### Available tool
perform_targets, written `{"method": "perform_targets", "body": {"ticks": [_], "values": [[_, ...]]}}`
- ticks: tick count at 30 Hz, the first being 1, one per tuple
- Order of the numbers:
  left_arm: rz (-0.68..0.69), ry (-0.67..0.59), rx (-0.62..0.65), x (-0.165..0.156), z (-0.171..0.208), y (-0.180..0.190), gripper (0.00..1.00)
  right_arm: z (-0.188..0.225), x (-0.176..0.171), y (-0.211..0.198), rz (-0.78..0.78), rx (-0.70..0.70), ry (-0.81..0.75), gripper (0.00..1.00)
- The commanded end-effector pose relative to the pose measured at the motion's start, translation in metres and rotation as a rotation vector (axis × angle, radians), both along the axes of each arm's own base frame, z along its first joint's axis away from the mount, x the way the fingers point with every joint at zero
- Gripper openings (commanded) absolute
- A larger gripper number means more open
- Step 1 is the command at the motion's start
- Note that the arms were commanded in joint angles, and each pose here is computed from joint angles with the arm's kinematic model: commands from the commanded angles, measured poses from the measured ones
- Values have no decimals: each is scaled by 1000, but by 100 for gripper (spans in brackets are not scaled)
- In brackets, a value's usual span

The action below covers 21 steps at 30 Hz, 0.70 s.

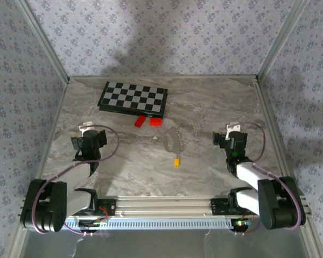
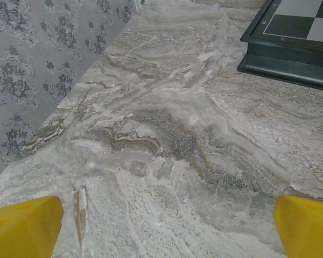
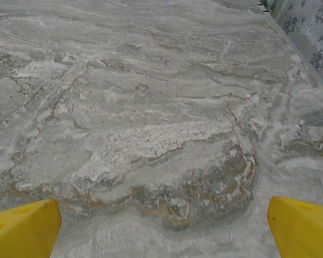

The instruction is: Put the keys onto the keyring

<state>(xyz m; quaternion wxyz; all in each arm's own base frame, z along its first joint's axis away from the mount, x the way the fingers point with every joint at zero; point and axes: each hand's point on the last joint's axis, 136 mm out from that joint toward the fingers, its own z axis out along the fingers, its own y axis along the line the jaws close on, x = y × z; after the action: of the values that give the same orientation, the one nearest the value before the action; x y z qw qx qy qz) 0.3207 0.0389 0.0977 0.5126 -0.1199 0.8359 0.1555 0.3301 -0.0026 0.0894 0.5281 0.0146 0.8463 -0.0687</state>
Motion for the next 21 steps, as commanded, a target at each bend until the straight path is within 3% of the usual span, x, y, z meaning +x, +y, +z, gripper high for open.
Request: {"method": "perform_targets", "body": {"ticks": [1,9,21], "values": [[6,-76,-13,21,22,1,100,23,21,3,25,3,-85,100],[14,-143,-50,36,24,6,100,24,35,-1,24,-8,-88,100],[-50,-170,5,53,24,0,100,7,60,-17,9,41,-75,100]]}}
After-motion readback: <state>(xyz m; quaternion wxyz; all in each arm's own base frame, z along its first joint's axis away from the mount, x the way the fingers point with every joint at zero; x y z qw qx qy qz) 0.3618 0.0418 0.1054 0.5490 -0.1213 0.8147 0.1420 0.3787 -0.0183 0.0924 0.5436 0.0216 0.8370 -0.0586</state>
